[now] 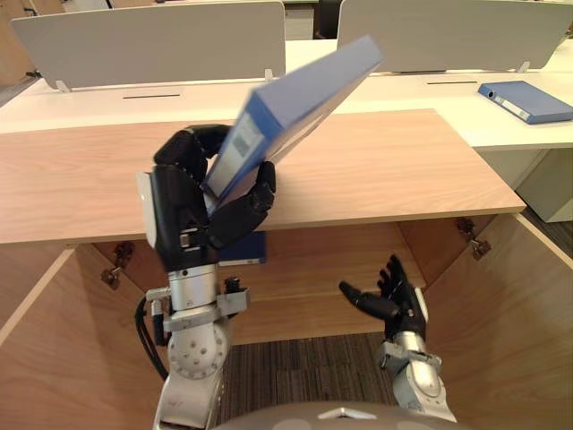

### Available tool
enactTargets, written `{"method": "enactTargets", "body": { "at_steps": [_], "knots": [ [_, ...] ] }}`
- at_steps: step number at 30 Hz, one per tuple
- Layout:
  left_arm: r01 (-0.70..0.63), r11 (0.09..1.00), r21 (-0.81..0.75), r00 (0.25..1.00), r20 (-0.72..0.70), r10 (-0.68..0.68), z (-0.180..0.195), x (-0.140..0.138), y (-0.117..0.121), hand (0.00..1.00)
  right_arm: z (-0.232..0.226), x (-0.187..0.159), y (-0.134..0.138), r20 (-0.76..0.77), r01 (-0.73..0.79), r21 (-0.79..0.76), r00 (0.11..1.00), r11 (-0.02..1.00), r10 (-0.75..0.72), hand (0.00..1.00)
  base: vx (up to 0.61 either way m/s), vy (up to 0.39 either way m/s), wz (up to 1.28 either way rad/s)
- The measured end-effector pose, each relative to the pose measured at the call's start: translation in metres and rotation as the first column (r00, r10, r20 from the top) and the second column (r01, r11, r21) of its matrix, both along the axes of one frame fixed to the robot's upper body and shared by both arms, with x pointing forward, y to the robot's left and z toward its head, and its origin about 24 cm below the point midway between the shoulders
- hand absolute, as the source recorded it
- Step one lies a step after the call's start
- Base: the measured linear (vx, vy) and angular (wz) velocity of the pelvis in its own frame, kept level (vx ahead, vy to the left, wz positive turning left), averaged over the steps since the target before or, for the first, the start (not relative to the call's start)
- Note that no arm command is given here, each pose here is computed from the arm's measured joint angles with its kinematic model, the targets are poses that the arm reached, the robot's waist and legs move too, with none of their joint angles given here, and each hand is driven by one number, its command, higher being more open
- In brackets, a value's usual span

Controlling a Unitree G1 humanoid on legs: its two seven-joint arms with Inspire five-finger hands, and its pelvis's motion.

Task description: Walk over to the cabinet, pick up the folder, carry it to the office cabinet, place the folder inside the office cabinet, then close the office cabinet door

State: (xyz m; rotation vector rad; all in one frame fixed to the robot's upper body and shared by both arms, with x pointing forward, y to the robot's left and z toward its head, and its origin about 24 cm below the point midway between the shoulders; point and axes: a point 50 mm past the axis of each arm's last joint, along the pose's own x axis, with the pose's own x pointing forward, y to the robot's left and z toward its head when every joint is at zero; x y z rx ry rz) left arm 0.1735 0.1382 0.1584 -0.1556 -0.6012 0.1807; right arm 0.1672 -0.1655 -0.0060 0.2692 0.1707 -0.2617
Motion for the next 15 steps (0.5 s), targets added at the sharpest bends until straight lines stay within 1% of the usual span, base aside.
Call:
{"method": "enactTargets", "body": {
  "at_steps": [1,4,7,9,12,15],
  "knots": [
    [0.052,0.996,-0.067,0.999,0.002,-0.052,0.0,0.0,0.001,0.0,0.014,0.003,-0.001,0.07,0.006,-0.008,0.998,1.0,-0.005,1.0,-0.03,-0.002,-0.08],
    [0.132,0.978,-0.161,0.991,0.012,-0.132,0.0,0.001,0.001,0.0,0.032,0.005,-0.003,0.153,0.014,-0.018,0.988,1.0,-0.011,1.0,-0.03,-0.003,-0.06],
    [0.219,0.944,-0.248,0.975,0.036,-0.217,0.0,0.001,0.001,0.0,0.035,0.004,-0.004,0.163,0.017,-0.013,0.986,1.0,-0.015,1.0,-0.01,-0.006,-0.03],
    [0.261,0.925,-0.277,0.965,0.052,-0.257,0.001,0.001,0.0,0.0,0.044,0.005,-0.006,0.205,0.024,0.001,0.978,1.0,-0.024,1.0,0.0,-0.006,-0.02],
    [0.329,0.887,-0.324,0.944,0.078,-0.322,0.001,0.002,-0.001,0.0,0.07,0.007,-0.008,0.324,0.021,0.001,0.946,1.0,-0.02,1.0,-0.01,-0.012,-0.06],
    [0.376,0.857,-0.353,0.926,0.101,-0.364,0.001,0.002,0.0,0.0,0.094,0.013,-0.008,0.454,0.0,0.009,0.891,1.0,-0.004,1.0,-0.03,-0.006,-0.08]
  ]
}}
